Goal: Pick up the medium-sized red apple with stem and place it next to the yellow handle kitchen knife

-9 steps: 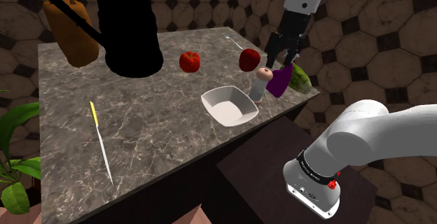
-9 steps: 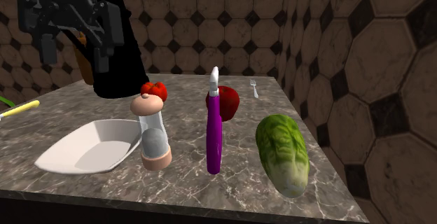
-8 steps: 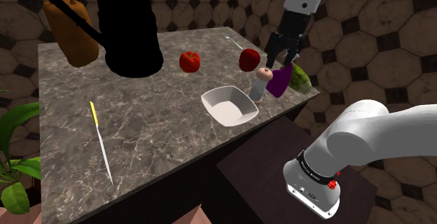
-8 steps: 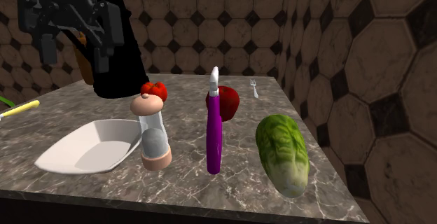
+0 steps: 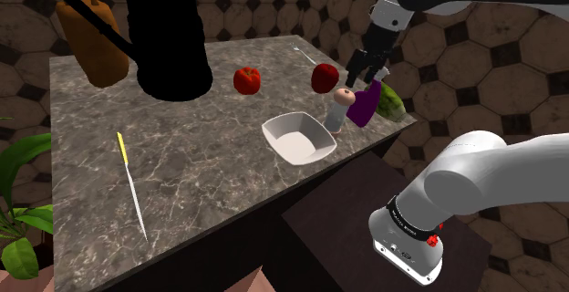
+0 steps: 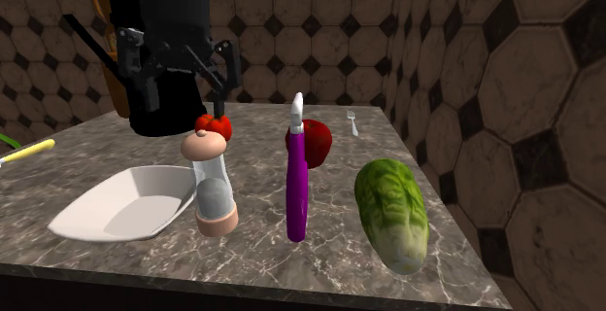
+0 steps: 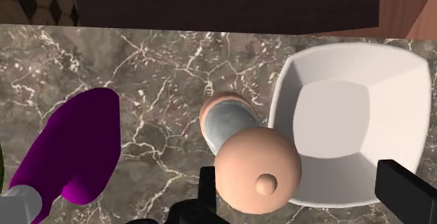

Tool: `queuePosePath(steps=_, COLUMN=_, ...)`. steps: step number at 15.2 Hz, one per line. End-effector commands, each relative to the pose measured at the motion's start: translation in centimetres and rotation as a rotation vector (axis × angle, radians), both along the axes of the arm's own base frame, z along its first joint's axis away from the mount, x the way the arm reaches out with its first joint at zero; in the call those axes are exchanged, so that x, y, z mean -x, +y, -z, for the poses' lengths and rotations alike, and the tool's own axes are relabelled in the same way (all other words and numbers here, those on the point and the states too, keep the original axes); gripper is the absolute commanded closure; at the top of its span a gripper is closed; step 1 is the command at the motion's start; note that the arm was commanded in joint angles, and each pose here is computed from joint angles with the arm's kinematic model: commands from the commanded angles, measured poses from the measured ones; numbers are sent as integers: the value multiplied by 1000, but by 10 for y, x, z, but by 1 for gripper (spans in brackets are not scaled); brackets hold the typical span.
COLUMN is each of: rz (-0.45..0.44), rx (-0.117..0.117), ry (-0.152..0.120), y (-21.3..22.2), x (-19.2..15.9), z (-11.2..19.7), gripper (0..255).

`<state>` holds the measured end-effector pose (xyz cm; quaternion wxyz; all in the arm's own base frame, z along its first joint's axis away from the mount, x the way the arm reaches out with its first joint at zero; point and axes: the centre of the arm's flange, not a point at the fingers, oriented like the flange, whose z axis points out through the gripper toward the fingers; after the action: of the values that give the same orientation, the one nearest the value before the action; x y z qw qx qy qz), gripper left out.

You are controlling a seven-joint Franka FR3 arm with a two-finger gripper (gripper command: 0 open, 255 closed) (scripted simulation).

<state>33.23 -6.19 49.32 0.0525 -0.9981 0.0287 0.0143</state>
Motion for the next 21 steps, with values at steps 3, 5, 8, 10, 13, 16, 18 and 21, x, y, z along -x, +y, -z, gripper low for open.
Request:
queuePosePath(steps=3, rz=-58, rx=20, ry=-88, y=-36, x=-19, z=20, gripper=0)
queuePosePath(steps=5, rz=-86, rx=29, ry=-130, y=-54, x=-29, z=28, gripper=0)
queuePosePath(steps=8, rz=-127, rx=43, ry=-193, y=-81, x=-46, z=39, gripper=0)
queuePosePath(steps=10, rz=-155, rx=52, ry=-235, y=-98, x=-59, z=46, gripper=0)
queuePosePath(steps=13, rz=-196, rx=66, ry=-298, y=-124, x=-79, z=55, gripper=0)
queuePosePath(steps=16, rz=-238, rx=79, ry=-362, y=-148, x=-100, z=62, gripper=0)
queuePosePath(steps=18, rz=-265, rx=88, ry=-404, y=-164, x=-115, z=66, gripper=0)
queuePosePath(steps=21, rz=-303, rx=101, ry=-462, y=-185, x=-137, z=70, gripper=0)
